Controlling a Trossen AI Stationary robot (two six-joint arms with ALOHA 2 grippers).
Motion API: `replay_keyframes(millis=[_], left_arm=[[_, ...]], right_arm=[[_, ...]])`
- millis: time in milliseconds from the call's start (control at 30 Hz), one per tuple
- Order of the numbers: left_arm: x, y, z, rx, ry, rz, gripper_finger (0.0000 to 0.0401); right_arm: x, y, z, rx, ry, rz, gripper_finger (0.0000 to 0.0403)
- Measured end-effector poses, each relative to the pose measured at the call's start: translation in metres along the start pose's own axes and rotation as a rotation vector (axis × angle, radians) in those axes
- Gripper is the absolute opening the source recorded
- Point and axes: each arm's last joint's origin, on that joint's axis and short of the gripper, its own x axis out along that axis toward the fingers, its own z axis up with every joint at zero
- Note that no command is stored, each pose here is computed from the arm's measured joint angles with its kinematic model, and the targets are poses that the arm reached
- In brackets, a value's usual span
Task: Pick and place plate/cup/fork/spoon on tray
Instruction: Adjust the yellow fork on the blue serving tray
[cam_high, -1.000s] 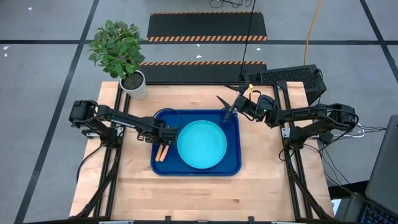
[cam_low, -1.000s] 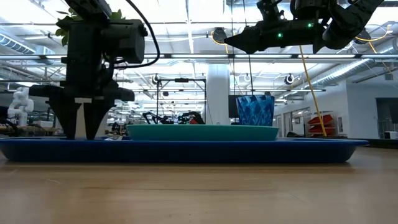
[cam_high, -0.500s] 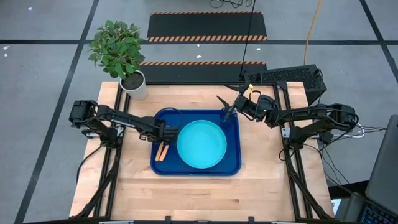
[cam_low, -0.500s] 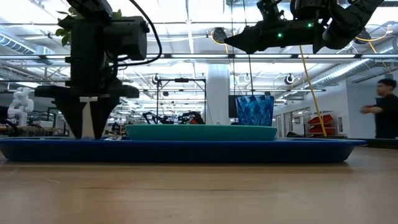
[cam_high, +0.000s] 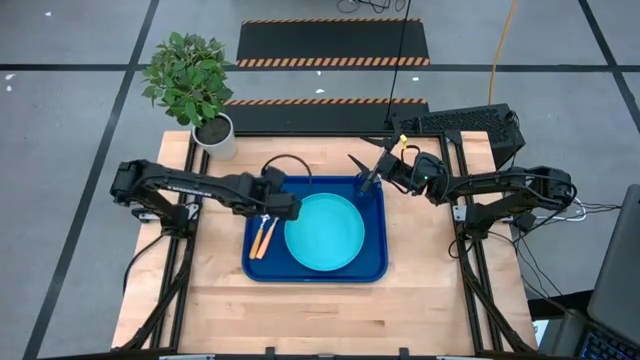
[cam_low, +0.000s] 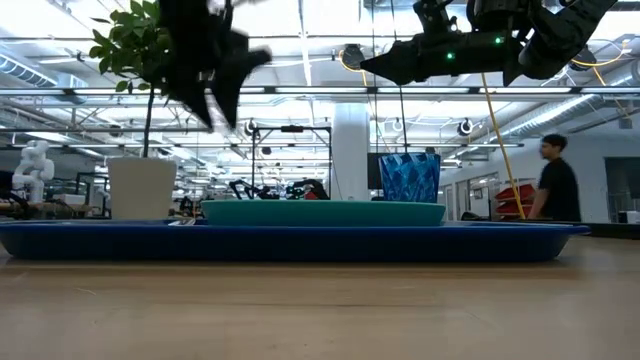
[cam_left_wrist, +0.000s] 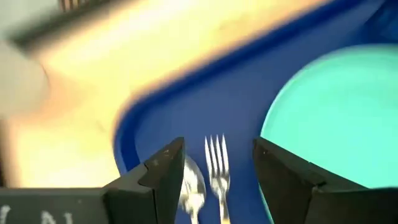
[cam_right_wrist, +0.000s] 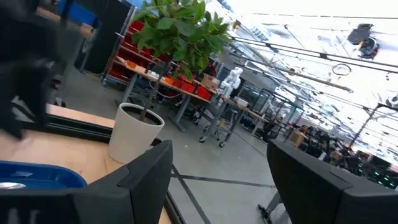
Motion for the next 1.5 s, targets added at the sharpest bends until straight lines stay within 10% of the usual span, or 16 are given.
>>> replay_keyframes(millis=[267, 433, 567, 800, 1100, 1500], left_arm=[[-0.063, -0.01, 0.035, 0.142, -0.578, 0.177, 0.0191], [-0.077, -0.013, 0.026, 0.148, -0.872, 0.364, 0.0191], [-0.069, -0.007, 0.01, 0.196, -0.898, 0.389, 0.0191], [-0.058, 0.027, -0.02, 0.113, -0.923, 0.31, 0.017], [-0.071, 0.055, -0.04, 0.078, -0.948, 0.198, 0.0011], [-0.061, 0.086, -0.052, 0.047, -0.954, 0.181, 0.0015]], right_arm=[[-0.001, 0.005, 0.007, 0.137, -0.115, 0.154, 0.0241], [-0.001, 0.015, 0.01, 0.042, -0.069, 0.162, 0.0113], [0.01, 0.022, 0.02, 0.016, 0.012, 0.264, 0.0014], [0.028, 0.022, 0.047, -0.047, 0.115, 0.329, 0.0001], [0.056, 0.018, 0.083, -0.082, 0.207, 0.401, 0.0], [0.137, 0.041, 0.079, -0.096, 0.513, 0.547, 0.0]])
